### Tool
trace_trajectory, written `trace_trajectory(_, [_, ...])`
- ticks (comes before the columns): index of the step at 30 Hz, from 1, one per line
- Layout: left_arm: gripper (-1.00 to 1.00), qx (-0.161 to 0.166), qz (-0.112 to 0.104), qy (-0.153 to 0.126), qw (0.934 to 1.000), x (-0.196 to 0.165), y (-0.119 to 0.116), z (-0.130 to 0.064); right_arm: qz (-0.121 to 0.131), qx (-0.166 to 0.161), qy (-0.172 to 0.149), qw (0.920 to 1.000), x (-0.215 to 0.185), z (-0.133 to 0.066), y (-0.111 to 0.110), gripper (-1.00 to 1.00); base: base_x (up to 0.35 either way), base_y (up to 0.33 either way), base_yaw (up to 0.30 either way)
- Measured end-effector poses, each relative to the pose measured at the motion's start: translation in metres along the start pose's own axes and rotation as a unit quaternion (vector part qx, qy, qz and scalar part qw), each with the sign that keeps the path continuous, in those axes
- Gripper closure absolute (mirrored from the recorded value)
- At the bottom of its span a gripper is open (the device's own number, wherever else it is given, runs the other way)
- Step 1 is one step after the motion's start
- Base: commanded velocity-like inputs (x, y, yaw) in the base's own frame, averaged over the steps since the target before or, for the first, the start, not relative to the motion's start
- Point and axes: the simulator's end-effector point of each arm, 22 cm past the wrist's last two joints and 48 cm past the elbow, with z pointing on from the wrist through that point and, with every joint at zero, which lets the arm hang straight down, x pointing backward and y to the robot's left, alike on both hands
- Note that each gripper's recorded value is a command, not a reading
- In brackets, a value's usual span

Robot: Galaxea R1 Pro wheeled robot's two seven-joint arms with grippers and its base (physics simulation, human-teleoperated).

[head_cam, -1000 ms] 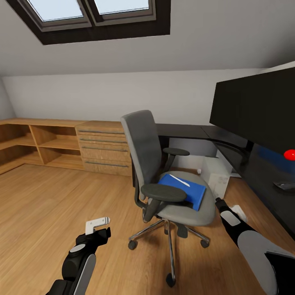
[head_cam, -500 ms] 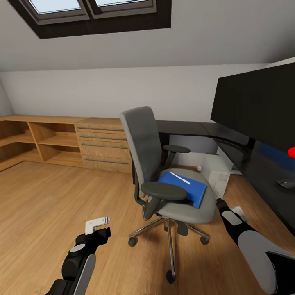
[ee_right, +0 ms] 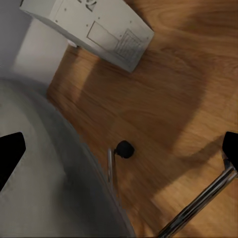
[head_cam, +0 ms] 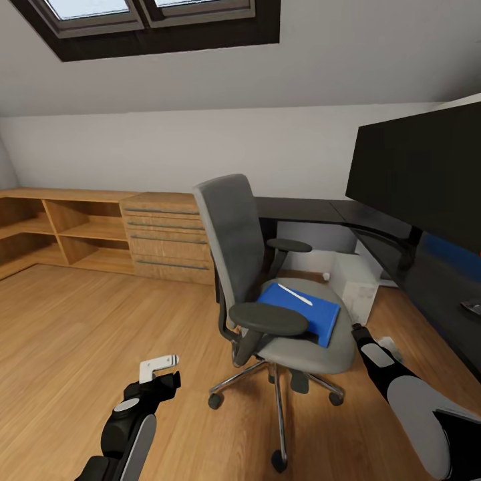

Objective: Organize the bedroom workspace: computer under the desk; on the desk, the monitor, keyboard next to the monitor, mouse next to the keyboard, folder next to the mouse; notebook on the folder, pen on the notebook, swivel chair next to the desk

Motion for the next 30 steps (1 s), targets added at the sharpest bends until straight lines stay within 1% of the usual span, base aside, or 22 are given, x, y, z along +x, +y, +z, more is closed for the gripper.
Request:
trace_trajectory(8, [-1.0,0.0,0.001,0.001,1.0,0.0005,0.0,0.0003,0.0,0.0,-0.001,1.0,0.0,0.0001,0.0,-1.0,0.14,0.0,0.0])
trace_trajectory(18, [-1.0,0.0,0.001,0.001,1.0,0.0009,-0.0003,0.0005,0.0,0.0,-0.001,1.0,-0.0001,0.0002,-0.0001,-1.0,0.025,0.0,0.007])
trace_trajectory(30, [-1.0,0.0,0.001,0.002,1.0,0.0012,-0.0002,0.0005,-0.002,-0.002,-0.002,1.0,-0.0008,0.0002,0.0009,-1.0,0.0,0.0,0.138])
